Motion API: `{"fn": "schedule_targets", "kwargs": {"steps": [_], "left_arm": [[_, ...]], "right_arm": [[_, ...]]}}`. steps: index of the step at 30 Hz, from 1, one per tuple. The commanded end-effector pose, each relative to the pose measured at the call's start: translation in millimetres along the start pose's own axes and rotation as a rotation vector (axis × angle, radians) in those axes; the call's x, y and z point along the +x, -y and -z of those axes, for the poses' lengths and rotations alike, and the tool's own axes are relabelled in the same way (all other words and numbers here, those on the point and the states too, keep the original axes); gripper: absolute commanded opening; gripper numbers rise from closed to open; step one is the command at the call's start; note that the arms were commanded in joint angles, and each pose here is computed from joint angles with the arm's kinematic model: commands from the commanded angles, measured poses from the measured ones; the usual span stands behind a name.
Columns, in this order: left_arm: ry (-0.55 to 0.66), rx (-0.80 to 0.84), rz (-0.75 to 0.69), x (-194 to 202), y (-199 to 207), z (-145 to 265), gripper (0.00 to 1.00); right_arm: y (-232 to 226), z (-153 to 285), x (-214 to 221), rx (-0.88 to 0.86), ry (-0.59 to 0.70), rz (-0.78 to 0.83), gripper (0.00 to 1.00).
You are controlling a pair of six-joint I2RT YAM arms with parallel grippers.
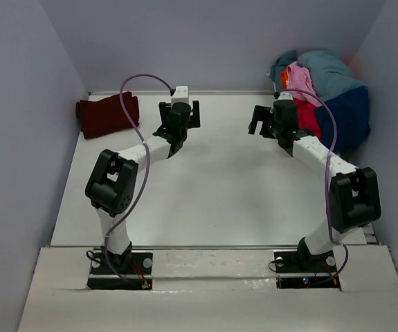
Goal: Fold and stack the t-shirts
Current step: Grab crumpled tshirt from bin with the right arm
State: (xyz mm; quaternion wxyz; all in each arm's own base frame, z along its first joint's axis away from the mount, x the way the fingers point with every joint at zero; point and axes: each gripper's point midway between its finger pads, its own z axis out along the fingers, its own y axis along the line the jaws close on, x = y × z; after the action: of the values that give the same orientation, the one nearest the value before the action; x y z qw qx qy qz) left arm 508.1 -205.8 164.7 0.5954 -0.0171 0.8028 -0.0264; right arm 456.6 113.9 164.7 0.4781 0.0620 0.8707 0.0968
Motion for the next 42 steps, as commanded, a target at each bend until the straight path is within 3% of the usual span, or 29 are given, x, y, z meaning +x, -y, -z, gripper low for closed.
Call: {"fn": "schedule_targets", "kwargs": {"steps": [1,14,17,18,24,32,37,42], "left_arm": [[0.086,-0.007,0.048,-33,0,5,0.99],[0.093,-0.012,0.052,-36,-1,6,0.99],[0.111,0.016,0.064,-53,8,4,0.99],[0.115,0.029,0.067,-58,12,3,0.99],[0.196,0.109,0.036,-112,45,10,0.99],[0.203,0.219,-0.039,-125,110,14,0.99],[0.179,0.328,-0.098,-113,182,23,0.99],[0.211,0.366,-0.141,-116,212,35,0.99]], "right_arm": [[-12,12,-30,-0.048,0.098,-0.003,1.0],[-9,18,-44,-0.008,0.099,-0.006,1.0],[0,29,-73,0.078,0.153,-0.003,1.0],[8,41,-102,0.143,0.223,-0.003,1.0],[49,105,-157,0.407,0.382,0.003,1.0],[118,151,-146,0.535,0.409,-0.113,1.0],[145,136,-118,0.605,0.328,-0.137,1.0],[158,111,-92,0.605,0.235,-0.181,1.0]]}}
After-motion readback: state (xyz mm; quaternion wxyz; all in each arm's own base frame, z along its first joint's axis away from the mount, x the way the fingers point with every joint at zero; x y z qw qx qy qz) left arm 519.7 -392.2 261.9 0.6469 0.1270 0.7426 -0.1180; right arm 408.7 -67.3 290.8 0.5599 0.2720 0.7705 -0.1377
